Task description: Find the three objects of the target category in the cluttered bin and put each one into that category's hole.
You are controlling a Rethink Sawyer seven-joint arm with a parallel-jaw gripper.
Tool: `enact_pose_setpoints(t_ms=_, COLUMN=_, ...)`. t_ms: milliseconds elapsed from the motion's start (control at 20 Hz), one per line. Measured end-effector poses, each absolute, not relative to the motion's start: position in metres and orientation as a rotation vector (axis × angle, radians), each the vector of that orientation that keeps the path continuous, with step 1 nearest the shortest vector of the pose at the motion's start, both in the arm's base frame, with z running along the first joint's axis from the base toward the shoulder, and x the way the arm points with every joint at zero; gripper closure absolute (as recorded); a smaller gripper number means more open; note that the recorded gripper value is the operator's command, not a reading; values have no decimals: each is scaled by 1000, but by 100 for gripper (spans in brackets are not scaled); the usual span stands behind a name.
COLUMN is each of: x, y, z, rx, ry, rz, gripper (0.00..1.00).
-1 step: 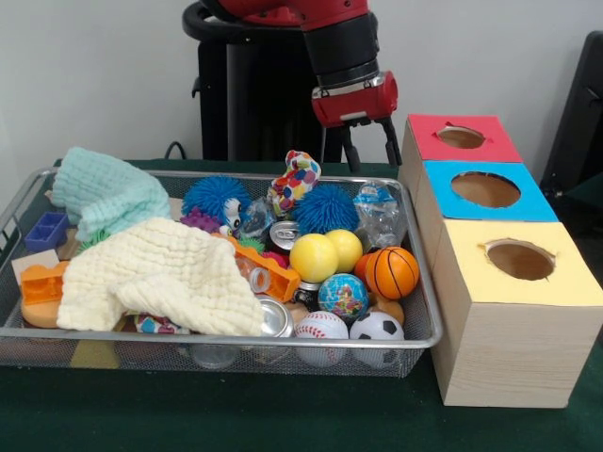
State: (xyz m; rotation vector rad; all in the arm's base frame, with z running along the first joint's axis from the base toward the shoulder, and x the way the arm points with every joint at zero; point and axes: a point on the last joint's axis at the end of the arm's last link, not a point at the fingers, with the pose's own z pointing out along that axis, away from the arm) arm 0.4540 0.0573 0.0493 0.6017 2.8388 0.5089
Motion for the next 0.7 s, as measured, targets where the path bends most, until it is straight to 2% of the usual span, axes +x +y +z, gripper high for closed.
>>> enact_pose_setpoints(t_ms=700, x=439, y=59, z=37, rx=621, ry=2881, rz=486, gripper=0)
